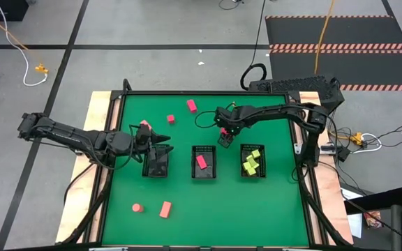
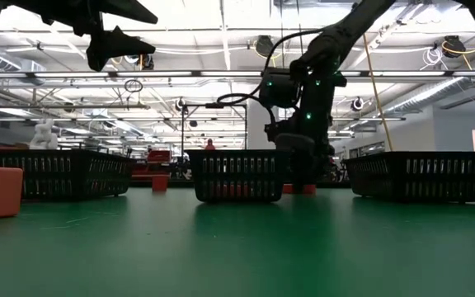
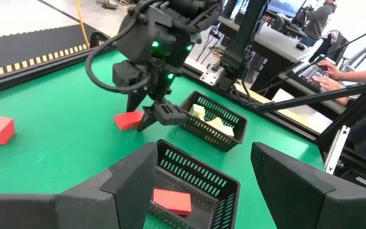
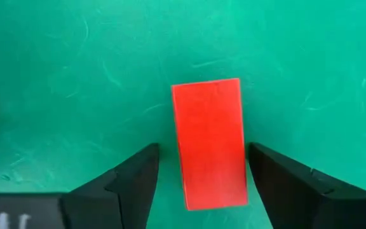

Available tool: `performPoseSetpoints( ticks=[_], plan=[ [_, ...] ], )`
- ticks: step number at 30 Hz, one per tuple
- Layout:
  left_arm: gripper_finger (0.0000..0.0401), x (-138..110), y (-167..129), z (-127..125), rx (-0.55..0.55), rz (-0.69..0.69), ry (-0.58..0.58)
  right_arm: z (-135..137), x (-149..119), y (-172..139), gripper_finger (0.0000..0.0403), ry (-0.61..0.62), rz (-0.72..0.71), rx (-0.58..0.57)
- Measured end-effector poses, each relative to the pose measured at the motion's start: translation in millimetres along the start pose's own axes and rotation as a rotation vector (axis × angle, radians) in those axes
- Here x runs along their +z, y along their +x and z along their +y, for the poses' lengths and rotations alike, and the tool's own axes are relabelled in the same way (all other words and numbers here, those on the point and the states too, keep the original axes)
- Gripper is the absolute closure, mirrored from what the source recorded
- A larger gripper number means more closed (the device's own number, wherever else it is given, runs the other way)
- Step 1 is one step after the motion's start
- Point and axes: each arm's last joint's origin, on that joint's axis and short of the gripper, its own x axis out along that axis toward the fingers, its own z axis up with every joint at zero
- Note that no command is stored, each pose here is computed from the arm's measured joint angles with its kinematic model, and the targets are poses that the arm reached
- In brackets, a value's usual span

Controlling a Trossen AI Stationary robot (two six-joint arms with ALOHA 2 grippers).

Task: Sort & place blocks by color
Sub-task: Put the red block into the middle black basket

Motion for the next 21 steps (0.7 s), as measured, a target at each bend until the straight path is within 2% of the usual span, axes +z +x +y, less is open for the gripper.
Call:
performPoseSetpoints(
  ticks=[2,6,7,10,12,14,16,18,21],
  plan=[
    [0.0146,0.0,0.0,0.1,0.003,-0.001,0.002,-0.4,-1.7,1.9,0.0188,-0.007,-0.005,-0.002],
    [0.0146,0.1,0.0,0.2,0.006,-0.003,0.01,0.6,-2.4,0.8,0.0274,-0.056,-0.004,-0.003],
    [0.0146,0.1,0.0,0.1,0.006,-0.004,0.01,0.9,-2.8,0.3,0.0282,-0.073,-0.005,-0.004],
    [0.0146,0.2,0.0,0.1,0.006,-0.004,0.013,1.3,-3.7,-4.2,0.0282,-0.12,-0.012,-0.006],
    [0.0146,0.6,0.0,-0.1,0.004,-0.009,0.035,-0.1,-5.4,-12.5,0.0282,-0.135,-0.022,-0.046],
    [0.0146,0.8,0.0,-0.2,0.004,-0.011,0.073,-1.0,-8.7,-30.5,0.0282,-0.139,-0.046,-0.078],
    [0.0146,0.7,-0.1,-0.3,0.003,-0.01,0.112,2.6,-9.1,-57.7,0.0282,-0.125,-0.143,-0.082],
    [0.0146,0.8,-0.1,-0.6,0.002,-0.011,0.124,12.1,-14.6,-85.0,0.0282,-0.117,-0.232,-0.049],
    [0.0146,3.3,0.0,-1.4,-0.007,-0.035,0.093,36.8,-24.2,-116.4,0.0282,-0.129,-0.357,0.067]
  ],
)
